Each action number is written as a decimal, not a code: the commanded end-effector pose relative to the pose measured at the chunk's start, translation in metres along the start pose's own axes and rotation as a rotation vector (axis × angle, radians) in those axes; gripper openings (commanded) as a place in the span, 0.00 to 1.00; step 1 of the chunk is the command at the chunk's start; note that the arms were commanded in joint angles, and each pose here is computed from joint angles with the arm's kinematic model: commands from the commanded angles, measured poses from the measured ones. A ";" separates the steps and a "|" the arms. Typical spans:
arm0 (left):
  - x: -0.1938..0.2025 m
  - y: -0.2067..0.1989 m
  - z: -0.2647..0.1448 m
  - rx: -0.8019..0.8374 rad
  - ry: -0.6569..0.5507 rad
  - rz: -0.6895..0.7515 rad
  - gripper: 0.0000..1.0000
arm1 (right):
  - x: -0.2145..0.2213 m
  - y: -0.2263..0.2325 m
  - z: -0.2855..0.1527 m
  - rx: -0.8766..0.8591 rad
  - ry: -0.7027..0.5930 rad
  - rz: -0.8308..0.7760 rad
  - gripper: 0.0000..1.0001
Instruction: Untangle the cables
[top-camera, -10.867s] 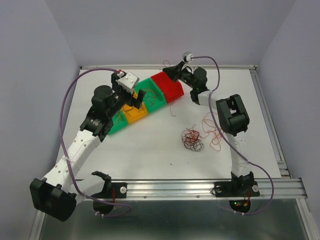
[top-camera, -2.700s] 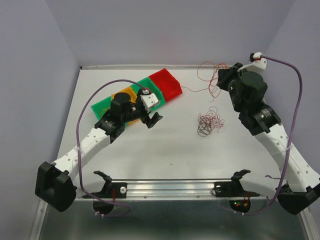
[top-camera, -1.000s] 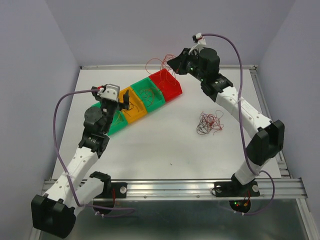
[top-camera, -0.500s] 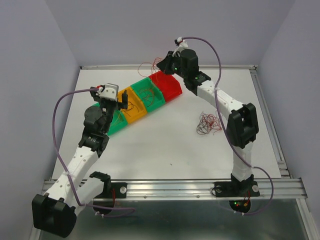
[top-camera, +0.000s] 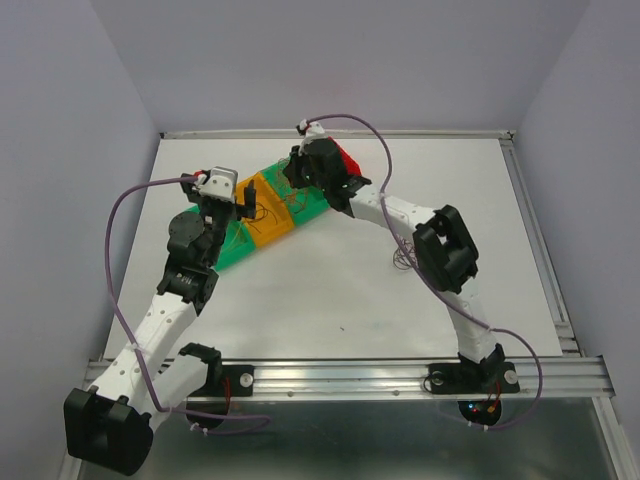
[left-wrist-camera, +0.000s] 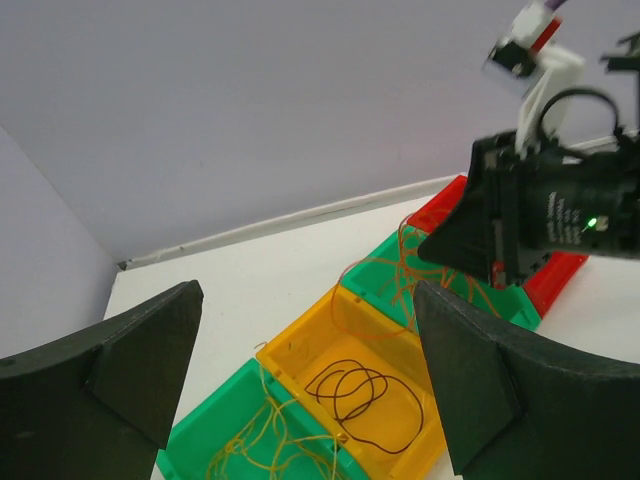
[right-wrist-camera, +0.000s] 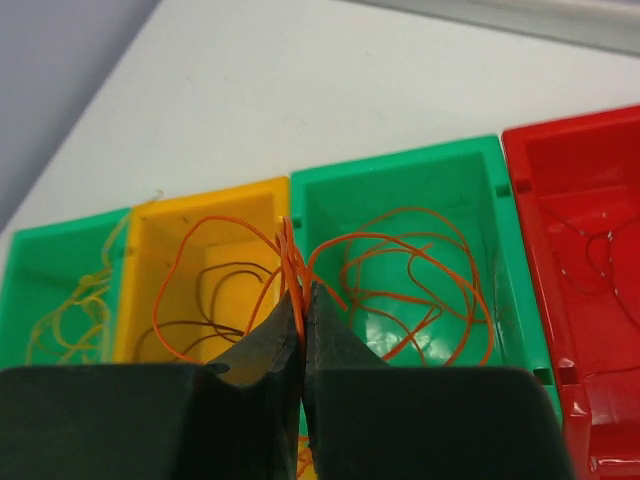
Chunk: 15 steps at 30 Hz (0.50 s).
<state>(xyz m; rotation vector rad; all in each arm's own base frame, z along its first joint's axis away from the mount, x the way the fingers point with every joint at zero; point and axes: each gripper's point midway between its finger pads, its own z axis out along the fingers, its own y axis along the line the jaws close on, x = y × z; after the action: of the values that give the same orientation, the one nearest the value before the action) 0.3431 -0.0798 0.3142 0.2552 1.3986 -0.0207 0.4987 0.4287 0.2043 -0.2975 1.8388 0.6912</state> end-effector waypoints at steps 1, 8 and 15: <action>-0.036 0.007 0.000 -0.011 -0.093 -0.005 0.99 | -0.001 -0.021 0.023 0.075 -0.033 -0.014 0.01; -0.034 0.003 0.000 0.009 -0.086 -0.003 0.99 | 0.065 -0.057 0.056 0.197 0.095 -0.015 0.01; -0.033 0.001 0.001 0.024 -0.084 -0.002 0.99 | 0.099 -0.072 0.060 0.245 0.192 -0.034 0.01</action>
<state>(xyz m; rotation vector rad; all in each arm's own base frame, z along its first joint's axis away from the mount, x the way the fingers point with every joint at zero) 0.3421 -0.0851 0.3097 0.2852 1.4111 -0.0411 0.5356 0.4182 0.0518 -0.2617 2.1056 0.4392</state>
